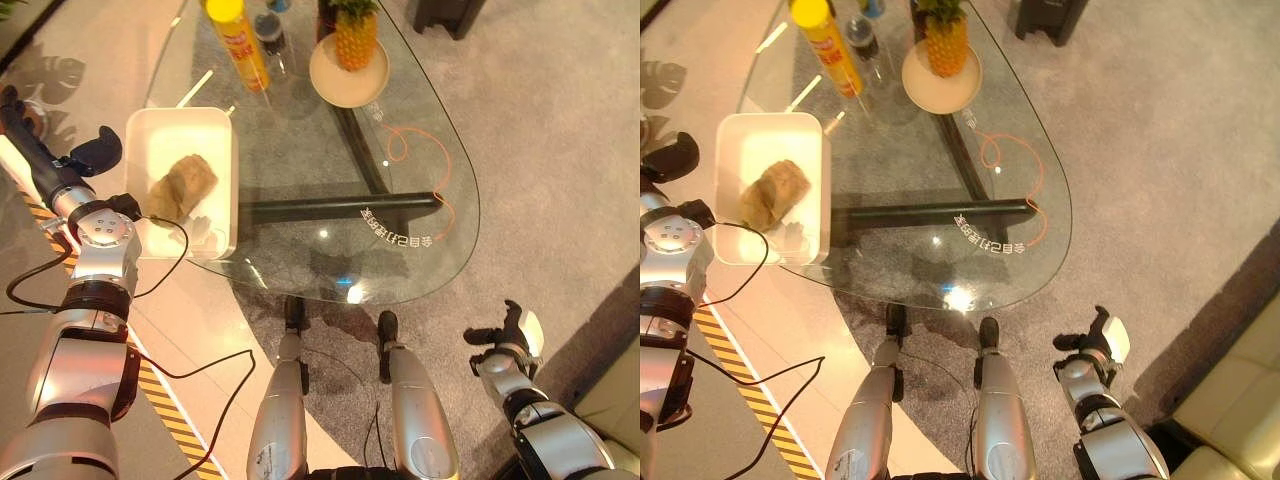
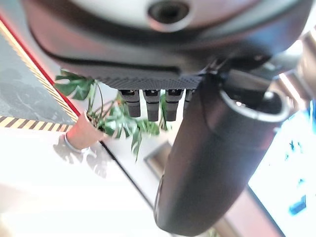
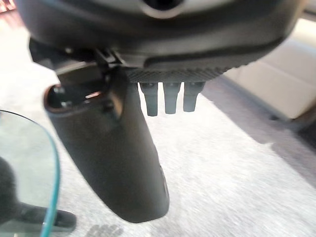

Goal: Wipe the table with a cloth and put it in the basket.

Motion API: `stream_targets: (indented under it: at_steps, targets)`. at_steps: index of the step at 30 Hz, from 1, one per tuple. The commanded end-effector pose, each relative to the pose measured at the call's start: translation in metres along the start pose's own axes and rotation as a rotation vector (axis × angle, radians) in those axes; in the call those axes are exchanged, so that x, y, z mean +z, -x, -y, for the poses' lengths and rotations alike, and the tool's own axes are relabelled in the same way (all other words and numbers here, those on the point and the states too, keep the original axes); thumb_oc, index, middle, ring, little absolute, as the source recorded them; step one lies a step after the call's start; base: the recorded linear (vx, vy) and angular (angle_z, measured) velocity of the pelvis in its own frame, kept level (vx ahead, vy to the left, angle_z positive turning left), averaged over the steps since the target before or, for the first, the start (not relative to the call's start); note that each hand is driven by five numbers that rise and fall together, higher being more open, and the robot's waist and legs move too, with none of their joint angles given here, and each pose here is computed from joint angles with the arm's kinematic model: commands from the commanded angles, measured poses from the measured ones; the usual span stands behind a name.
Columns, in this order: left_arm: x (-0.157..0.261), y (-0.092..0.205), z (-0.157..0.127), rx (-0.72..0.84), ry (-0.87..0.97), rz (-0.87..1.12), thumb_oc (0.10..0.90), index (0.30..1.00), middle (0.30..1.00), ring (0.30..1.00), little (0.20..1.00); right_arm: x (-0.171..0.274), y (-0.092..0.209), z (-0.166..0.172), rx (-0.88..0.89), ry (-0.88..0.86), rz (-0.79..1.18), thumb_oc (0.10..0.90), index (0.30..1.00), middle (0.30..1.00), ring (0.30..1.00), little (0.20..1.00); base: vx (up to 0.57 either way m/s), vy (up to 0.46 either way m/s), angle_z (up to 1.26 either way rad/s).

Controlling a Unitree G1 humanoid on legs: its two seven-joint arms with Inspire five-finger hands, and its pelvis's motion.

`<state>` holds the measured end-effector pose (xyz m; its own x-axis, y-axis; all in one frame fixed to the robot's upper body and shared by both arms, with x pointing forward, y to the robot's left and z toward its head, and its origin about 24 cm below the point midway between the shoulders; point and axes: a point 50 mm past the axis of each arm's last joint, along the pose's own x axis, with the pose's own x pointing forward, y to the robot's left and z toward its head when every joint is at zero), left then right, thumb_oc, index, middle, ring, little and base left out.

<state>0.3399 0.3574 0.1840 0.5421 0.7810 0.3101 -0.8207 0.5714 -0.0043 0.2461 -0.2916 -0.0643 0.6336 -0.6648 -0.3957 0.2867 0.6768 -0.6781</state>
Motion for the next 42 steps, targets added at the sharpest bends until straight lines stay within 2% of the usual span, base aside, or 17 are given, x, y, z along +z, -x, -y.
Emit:
stream_targets:
  at_steps: [1, 4, 8, 11, 14, 16, 18, 21, 24, 27, 31, 42]
  targets:
    - [-0.009, 0.0, -0.022, -0.016, 0.056, 0.04, 0.8, 0.9, 0.9, 0.9, 0.9, -0.053, 0.006, 0.012, 0.067, 0.099, -0.082, 0.8, 0.9, 0.9, 0.9, 0.9, 0.16, 0.018, 0.04]
    - [-0.052, 0.023, -0.033, -0.069, 0.039, -0.087, 0.8, 0.9, 0.9, 0.9, 0.9, -0.078, 0.015, 0.008, 0.163, 0.145, -0.137, 0.8, 0.9, 0.9, 0.9, 0.9, 0.19, 0.021, 0.04]
    - [-0.105, 0.061, -0.041, -0.181, -0.076, -0.26, 0.8, 0.9, 0.9, 0.9, 0.9, -0.104, 0.028, 0.003, 0.274, 0.198, -0.214, 0.8, 0.9, 0.9, 0.9, 0.9, 0.11, -0.006, 0.15]
    - [-0.154, 0.105, -0.055, -0.288, -0.243, -0.438, 0.8, 0.9, 0.9, 0.9, 0.9, -0.125, 0.04, -0.002, 0.353, 0.247, -0.285, 0.8, 0.9, 0.9, 0.9, 0.9, 0.13, -0.018, 0.11]
    - [-0.181, 0.134, -0.07, -0.344, -0.332, -0.568, 0.8, 0.9, 0.9, 0.9, 0.9, -0.136, 0.046, -0.003, 0.383, 0.284, -0.328, 0.8, 0.9, 0.9, 0.9, 0.9, 0.09, -0.005, 0.0]
    - [-0.207, 0.169, -0.089, -0.408, -0.425, -0.728, 0.8, 0.9, 0.9, 0.9, 0.9, -0.145, 0.052, -0.004, 0.422, 0.332, -0.365, 0.8, 0.9, 0.9, 0.9, 0.9, 0.11, 0.002, -0.08]
    - [-0.219, 0.19, -0.1, -0.436, -0.467, -0.82, 0.8, 0.9, 0.9, 0.9, 0.9, -0.147, 0.054, -0.006, 0.44, 0.357, -0.374, 0.8, 0.9, 0.9, 0.9, 0.9, 0.07, 0.002, -0.06]
    - [-0.243, 0.246, -0.135, -0.556, -0.61, -1.088, 0.8, 0.9, 0.9, 0.9, 0.9, -0.147, 0.058, -0.015, 0.489, 0.373, -0.385, 0.8, 0.9, 0.9, 0.9, 0.9, 0.07, -0.006, 0.0]
    - [-0.25, 0.275, -0.149, -0.667, -0.708, -1.221, 0.8, 0.9, 0.9, 0.9, 0.9, -0.144, 0.06, -0.022, 0.527, 0.395, -0.371, 0.8, 0.9, 0.9, 0.9, 0.9, 0.03, 0.003, 0.0]
    - [-0.253, 0.292, -0.153, -0.782, -0.782, -1.278, 0.8, 0.9, 0.9, 0.9, 0.9, -0.143, 0.063, -0.026, 0.553, 0.418, -0.37, 0.8, 0.9, 0.9, 0.9, 0.9, 0.03, 0.019, -0.03]
    - [-0.254, 0.302, -0.15, -0.858, -0.81, -1.315, 0.8, 0.9, 0.9, 0.9, 0.9, -0.145, 0.065, -0.03, 0.581, 0.451, -0.376, 0.8, 0.9, 0.9, 0.9, 0.9, 0.0, 0.0, 0.0]
    - [-0.254, 0.31, -0.142, -0.93, -0.852, -1.32, 0.8, 0.9, 0.9, 0.9, 0.9, -0.148, 0.071, -0.034, 0.627, 0.506, -0.396, 0.8, 0.9, 0.9, 0.9, 0.9, 0.0, -0.001, -0.01]
